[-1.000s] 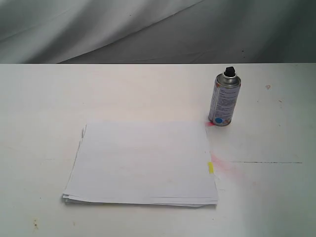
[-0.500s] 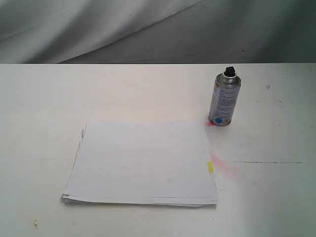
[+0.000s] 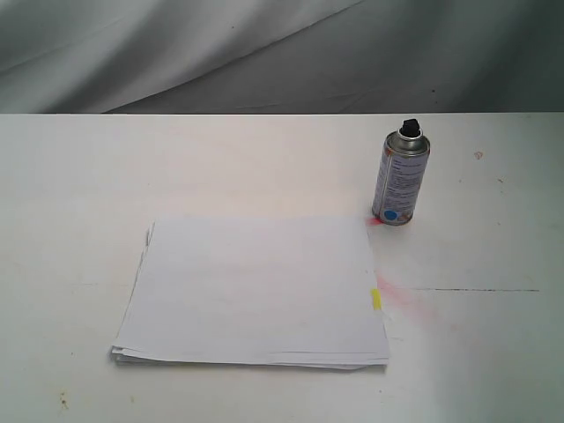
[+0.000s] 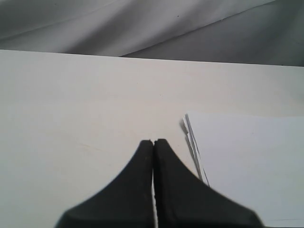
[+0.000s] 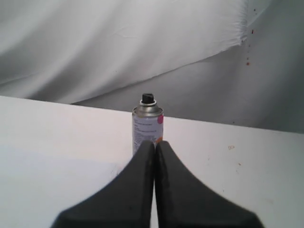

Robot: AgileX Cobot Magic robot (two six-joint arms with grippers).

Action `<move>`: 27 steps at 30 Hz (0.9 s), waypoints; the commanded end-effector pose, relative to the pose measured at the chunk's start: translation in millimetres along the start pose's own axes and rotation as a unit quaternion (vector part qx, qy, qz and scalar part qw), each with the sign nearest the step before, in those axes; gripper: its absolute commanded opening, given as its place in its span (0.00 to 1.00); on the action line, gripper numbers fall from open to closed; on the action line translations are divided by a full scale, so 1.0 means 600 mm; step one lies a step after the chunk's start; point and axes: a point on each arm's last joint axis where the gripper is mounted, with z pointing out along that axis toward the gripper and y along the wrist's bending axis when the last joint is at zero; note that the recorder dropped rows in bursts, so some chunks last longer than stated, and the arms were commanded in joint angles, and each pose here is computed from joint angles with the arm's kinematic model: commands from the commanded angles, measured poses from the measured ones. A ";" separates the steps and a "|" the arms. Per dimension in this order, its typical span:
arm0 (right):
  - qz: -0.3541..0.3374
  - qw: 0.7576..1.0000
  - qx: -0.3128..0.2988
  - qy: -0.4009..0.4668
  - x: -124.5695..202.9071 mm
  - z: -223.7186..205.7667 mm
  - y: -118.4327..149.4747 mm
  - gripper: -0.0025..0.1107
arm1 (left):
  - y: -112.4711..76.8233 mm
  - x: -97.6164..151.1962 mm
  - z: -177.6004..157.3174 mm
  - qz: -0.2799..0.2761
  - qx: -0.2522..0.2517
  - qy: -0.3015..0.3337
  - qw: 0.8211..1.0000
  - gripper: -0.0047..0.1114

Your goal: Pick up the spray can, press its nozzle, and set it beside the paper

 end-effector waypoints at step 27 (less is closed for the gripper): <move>-0.013 0.988 -0.120 0.096 -0.090 0.252 0.077 0.02 | 0.000 -0.001 0.000 0.001 0.002 0.000 1.000 0.04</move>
